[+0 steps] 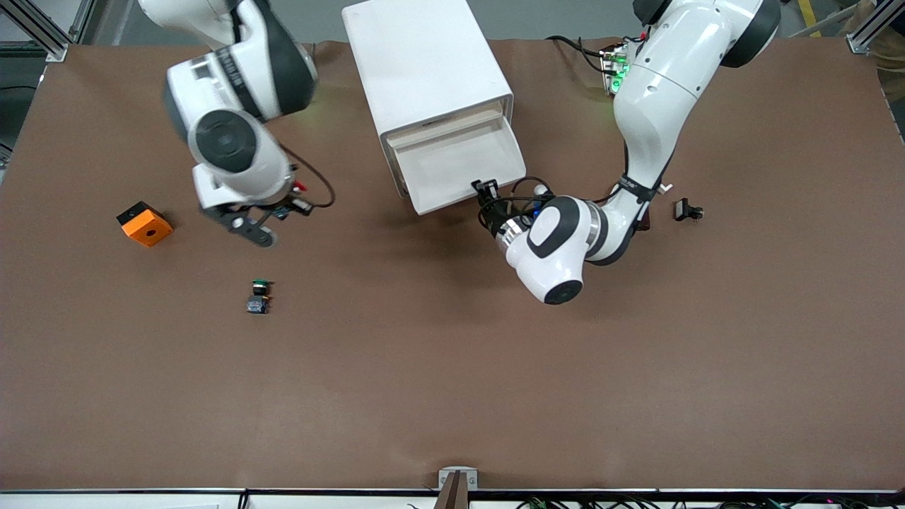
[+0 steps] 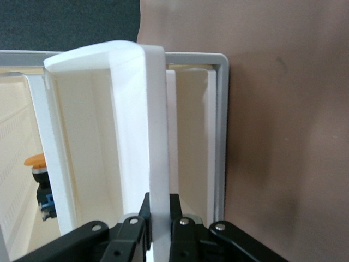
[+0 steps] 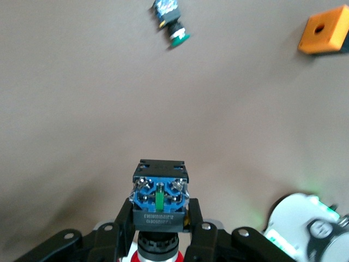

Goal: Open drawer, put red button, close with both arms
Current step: 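Carry the red button over the open drawer with the right gripper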

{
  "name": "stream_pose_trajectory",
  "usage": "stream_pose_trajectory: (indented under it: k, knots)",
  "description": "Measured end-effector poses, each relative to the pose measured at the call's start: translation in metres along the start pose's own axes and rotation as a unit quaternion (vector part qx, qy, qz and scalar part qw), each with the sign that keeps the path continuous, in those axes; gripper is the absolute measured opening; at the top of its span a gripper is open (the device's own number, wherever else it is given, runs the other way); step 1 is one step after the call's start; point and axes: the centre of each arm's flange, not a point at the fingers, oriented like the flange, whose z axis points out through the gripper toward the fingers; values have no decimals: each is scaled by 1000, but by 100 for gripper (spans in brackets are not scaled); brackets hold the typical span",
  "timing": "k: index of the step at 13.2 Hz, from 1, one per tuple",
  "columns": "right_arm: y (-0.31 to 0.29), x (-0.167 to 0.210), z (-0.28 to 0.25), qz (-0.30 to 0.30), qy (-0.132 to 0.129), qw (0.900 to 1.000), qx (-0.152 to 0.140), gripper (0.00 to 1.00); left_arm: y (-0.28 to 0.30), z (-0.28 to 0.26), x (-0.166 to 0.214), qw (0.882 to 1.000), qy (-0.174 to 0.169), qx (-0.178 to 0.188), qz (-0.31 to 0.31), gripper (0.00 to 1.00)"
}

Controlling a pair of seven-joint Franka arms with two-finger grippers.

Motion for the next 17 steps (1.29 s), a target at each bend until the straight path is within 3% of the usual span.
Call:
stream_pose_trajectory:
  k: [2,5,9,12,17]
  knots:
    - [-30,-51,-14,47,-7,999,23,43,3,-5,-1,1000,-8,-6,2,18]
    - [-73,-88,-24,122,-19,990,64,43,11,-14,-5,999,-27,-30,13,52]
    - [-127,-120,-7,204,-17,971,125,43,4,-62,-13,993,-50,-81,72,97]
    - [-149,-135,8,228,-34,963,141,43,-2,-114,0,984,-43,-146,90,100]
    - [-165,-172,27,216,-57,966,128,43,-22,-153,20,969,16,-220,114,100]
